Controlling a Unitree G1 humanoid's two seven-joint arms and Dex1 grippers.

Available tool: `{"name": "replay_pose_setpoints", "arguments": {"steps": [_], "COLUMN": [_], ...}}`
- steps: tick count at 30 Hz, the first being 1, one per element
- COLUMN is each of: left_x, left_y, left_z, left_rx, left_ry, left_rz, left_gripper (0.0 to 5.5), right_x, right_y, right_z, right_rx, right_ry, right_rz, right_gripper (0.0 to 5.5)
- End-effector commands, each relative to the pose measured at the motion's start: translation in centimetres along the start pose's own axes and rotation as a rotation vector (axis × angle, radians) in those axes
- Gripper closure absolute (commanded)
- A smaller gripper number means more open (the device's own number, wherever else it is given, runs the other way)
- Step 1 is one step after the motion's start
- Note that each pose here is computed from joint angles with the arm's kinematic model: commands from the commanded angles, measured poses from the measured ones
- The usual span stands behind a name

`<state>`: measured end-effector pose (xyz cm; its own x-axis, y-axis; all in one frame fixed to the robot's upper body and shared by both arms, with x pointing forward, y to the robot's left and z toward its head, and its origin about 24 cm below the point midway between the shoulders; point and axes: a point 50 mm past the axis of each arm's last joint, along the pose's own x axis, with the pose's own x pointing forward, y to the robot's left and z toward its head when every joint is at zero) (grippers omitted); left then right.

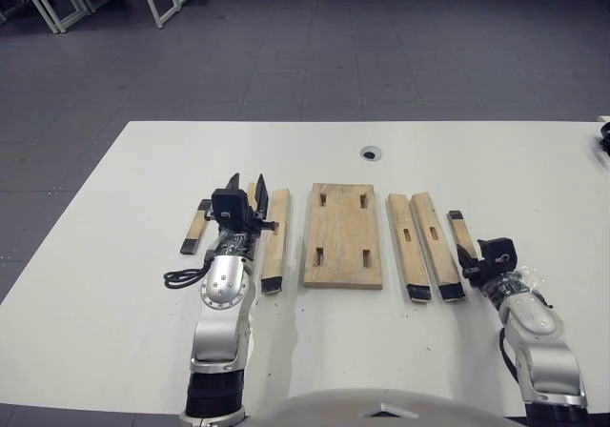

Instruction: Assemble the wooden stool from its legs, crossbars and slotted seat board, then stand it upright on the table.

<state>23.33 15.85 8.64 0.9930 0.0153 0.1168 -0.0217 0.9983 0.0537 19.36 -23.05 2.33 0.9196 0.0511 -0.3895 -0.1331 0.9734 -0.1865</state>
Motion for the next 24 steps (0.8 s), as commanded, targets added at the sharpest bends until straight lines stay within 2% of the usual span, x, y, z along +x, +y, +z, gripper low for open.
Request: {"name": "replay_pose_setpoints", "arguments": {"steps": [1, 4, 8, 13, 15, 19, 21, 24], "left_x": [-0.2, -0.2, -0.2, 0.1, 0.2, 0.6, 0.8, 1.2], "left_y": [0.2, 0.3, 0.2, 0.3, 0.3, -0.1, -0.6, -1.5], "left_z": [-0.2, -0.3, -0.4, -0.4, -0.3, 0.6, 1.2, 1.9], "left_rx": [0.002, 0.001, -0.009, -0.015, -0.018, -0.112, -0.209, -0.511], "left_ry": [0.022, 0.027, 0.038, 0.037, 0.033, 0.013, 0.026, 0.061], "left_rz": [0.015, 0.015, 0.008, 0.004, 0.003, -0.023, -0.074, -0.157], "left_gripper": [3.45, 3.45, 3.45, 3.45, 3.45, 3.45, 3.45, 3.45], "right_x": [0.0, -0.1, -0.3, 0.0, 0.3, 1.2, 1.2, 1.2], "right_y": [0.4, 0.5, 0.3, 0.1, 0.0, -1.5, -1.2, -0.1], "right_z": [-1.2, -1.9, -3.4, -3.9, -3.3, 3.0, 6.0, 9.4], "right_rx": [0.031, 0.072, 0.142, 0.126, 0.125, 0.012, -0.01, -0.041], "right_ry": [0.068, 0.11, 0.186, 0.216, 0.181, -0.128, -0.252, -0.382], "right_rz": [0.014, -0.004, -0.059, -0.073, -0.08, -0.108, -0.081, 0.01], "right_gripper": [3.4, 3.49, 4.18, 4.19, 4.19, 4.19, 4.19, 4.19]}}
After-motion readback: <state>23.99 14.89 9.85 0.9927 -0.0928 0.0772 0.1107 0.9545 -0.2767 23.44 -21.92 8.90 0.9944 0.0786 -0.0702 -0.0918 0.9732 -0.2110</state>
